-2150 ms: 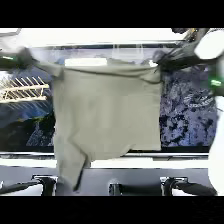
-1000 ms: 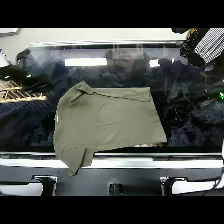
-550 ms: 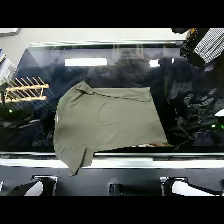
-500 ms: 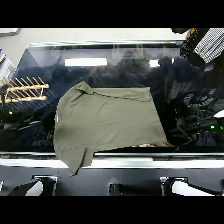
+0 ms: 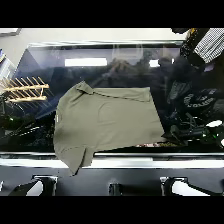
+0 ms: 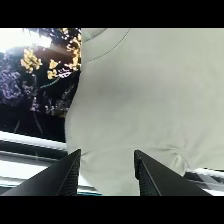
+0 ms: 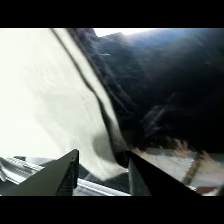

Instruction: Fold the clothes and pants, and hang the long-sleeved shirts on hangers.

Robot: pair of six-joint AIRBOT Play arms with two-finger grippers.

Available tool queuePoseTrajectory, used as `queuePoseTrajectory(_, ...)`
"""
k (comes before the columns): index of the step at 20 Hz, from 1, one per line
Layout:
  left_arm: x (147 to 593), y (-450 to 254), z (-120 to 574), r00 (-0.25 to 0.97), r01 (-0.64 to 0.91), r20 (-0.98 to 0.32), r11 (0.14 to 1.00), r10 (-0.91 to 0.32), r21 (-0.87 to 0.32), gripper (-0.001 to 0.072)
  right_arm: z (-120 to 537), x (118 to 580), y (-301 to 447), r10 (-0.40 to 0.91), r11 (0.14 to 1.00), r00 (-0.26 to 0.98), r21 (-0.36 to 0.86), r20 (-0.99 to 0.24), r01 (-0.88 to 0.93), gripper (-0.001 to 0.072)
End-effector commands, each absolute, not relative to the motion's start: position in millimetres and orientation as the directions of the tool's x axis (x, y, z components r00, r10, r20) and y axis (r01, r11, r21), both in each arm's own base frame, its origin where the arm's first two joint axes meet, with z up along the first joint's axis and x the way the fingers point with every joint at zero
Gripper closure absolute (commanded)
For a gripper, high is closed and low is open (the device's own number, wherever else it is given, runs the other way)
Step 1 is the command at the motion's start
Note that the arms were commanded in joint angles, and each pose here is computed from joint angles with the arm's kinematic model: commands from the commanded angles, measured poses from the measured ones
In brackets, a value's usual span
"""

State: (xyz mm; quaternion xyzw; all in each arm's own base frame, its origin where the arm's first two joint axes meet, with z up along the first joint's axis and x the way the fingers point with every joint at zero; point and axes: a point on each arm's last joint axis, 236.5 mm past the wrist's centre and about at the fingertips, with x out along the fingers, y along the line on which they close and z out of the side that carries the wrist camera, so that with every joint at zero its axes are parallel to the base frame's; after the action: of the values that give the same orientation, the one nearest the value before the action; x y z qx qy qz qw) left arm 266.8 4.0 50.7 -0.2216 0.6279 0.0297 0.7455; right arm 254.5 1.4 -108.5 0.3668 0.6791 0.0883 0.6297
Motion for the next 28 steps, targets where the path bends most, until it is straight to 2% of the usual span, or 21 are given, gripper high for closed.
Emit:
queuePoseTrajectory(1, 265.1, 7.6, 49.3, 0.204, -0.323, -0.954, 0.905, -0.218, -0.276, 0.0314, -110.7, 255.8, 5.9, 0.62, 0.706, 0.081, 0.6, -0.78, 0.377, 0.0433)
queuePoseTrajectory(4, 262.5, 7.0, 45.9, 0.195, -0.33, -0.956, 0.903, -0.22, -0.276, 0.0311, -104.8, 254.2, 13.0, 0.65, 0.691, 0.074, 0.629, -0.756, 0.356, 0.0548)
queuePoseTrajectory(5, 256.6, 5.6, 40.1, 0.181, -0.327, -0.958, 0.905, -0.224, -0.273, 0.025, -102.4, 253.0, 15.8, 0.662, 0.685, 0.069, 0.641, -0.746, 0.346, 0.0671)
queuePoseTrajectory(6, 248.4, 5.5, 31.3, 0.166, -0.323, -0.96, 0.907, -0.227, -0.27, 0.0204, -100.1, 252.6, 18.5, 0.674, 0.68, 0.067, 0.653, -0.736, 0.334, 0.0676)
queuePoseTrajectory(9, 218.5, 13.3, -4.6, 0.181, -0.403, -0.955, 0.869, -0.234, -0.289, 0.0203, -93.2, 252.9, 25.7, 0.704, 0.651, 0.068, 0.681, -0.707, 0.335, 0.0676)
queuePoseTrajectory(12, 195.7, -6.5, -32.2, 0.21, -0.479, -0.909, 0.772, -0.361, -0.417, 0.0203, -88.3, 255.6, 29.6, 0.72, 0.631, 0.08, 0.699, -0.689, 0.336, 0.0676)
queuePoseTrajectory(14, 190.8, -16.1, -47.2, 0.21, -0.496, -0.891, 0.742, -0.401, -0.451, 0.0204, -85.7, 258.2, 28.9, 0.715, 0.633, 0.095, 0.7, -0.692, 0.33, 0.0676)
queuePoseTrajectory(20, 172.0, -32.9, -81.2, 0.112, -0.504, -0.879, 0.736, -0.464, -0.452, 0.0206, -76.2, 262.6, 25.7, 0.693, 0.655, 0.129, 0.693, -0.71, 0.301, 0.0676)
queuePoseTrajectory(24, 180.3, -31.6, -89.9, 0.12, -0.501, -0.885, 0.742, -0.45, -0.446, 0.021, -72.6, 263.5, 25.3, 0.688, 0.66, 0.138, 0.693, -0.713, 0.291, 0.0676)
queuePoseTrajectory(28, 179.2, -38.7, -99.2, 0.078, -0.489, -0.884, 0.755, -0.461, -0.437, 0.0219, -72.2, 263.1, 25.8, 0.69, 0.658, 0.137, 0.694, -0.711, 0.291, 0.0676)
